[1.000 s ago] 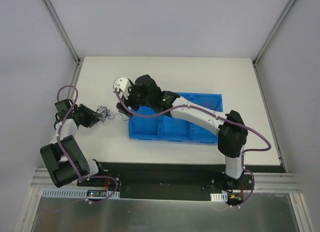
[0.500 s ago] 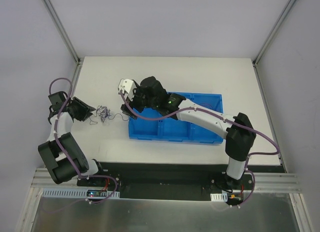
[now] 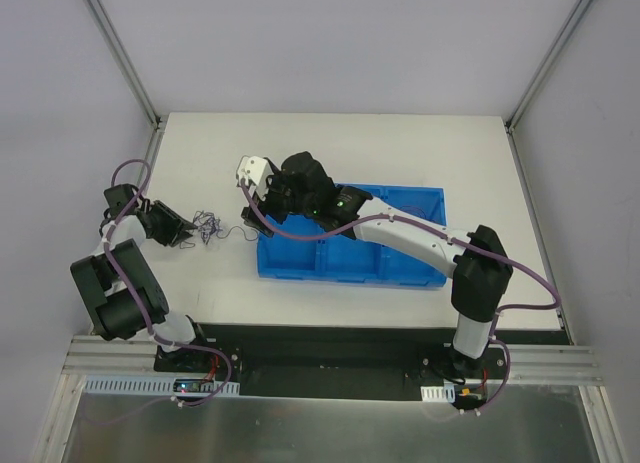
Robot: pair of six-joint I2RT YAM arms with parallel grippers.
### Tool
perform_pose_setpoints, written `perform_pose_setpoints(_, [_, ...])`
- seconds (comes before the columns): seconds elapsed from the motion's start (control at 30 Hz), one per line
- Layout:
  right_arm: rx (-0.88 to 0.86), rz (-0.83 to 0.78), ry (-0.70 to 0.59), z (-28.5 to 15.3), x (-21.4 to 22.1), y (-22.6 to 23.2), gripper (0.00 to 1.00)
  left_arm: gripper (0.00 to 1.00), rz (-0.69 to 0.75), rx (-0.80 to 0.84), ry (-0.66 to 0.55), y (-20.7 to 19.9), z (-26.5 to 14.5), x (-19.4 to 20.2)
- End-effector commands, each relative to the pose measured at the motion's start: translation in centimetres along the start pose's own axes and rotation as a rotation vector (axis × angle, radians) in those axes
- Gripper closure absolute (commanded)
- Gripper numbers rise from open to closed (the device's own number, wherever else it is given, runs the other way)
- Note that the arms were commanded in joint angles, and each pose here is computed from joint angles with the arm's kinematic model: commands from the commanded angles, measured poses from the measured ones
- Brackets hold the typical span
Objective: Untangle the cables
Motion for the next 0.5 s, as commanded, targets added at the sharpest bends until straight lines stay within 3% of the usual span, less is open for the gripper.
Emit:
perform_pose_setpoints(0.0, [0.002,-0.018,-0.077,-1.4,-2.1,0.4,0.15,0.76,0.027,0.041,-0.026,-0.4,-0.3,-1.2])
perform_pose_setpoints(0.23, [-0.014,-0.002,-0.086,-1.5,-2.3,0.6,0.14,1.0,0.055,0.057,-0.056,-0.6,-0.9,-0.6])
perform_pose_setpoints(0.37, [-0.049,0.068,-0.139,-1.0,-2.9,1.0,0.14,1.0,0.076,0.038,-0.12,-1.1,-2.4,0.2])
perform_pose_setpoints(0.47, [0.089,0.249,-0.213,-0.1,-3.4,0.3,0.14,1.0,0.093,0.068,-0.167,-2.3,-4.4,0.4])
Point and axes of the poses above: each gripper's point midway between its finger pads, its own z axis out along the fingers, its own y axis along the line the jaws close on, x = y × z, the point moved 10 cm from there along -z, back along the fingers, and after that the axes turned 15 degrees about z, right-handed, at the moved point
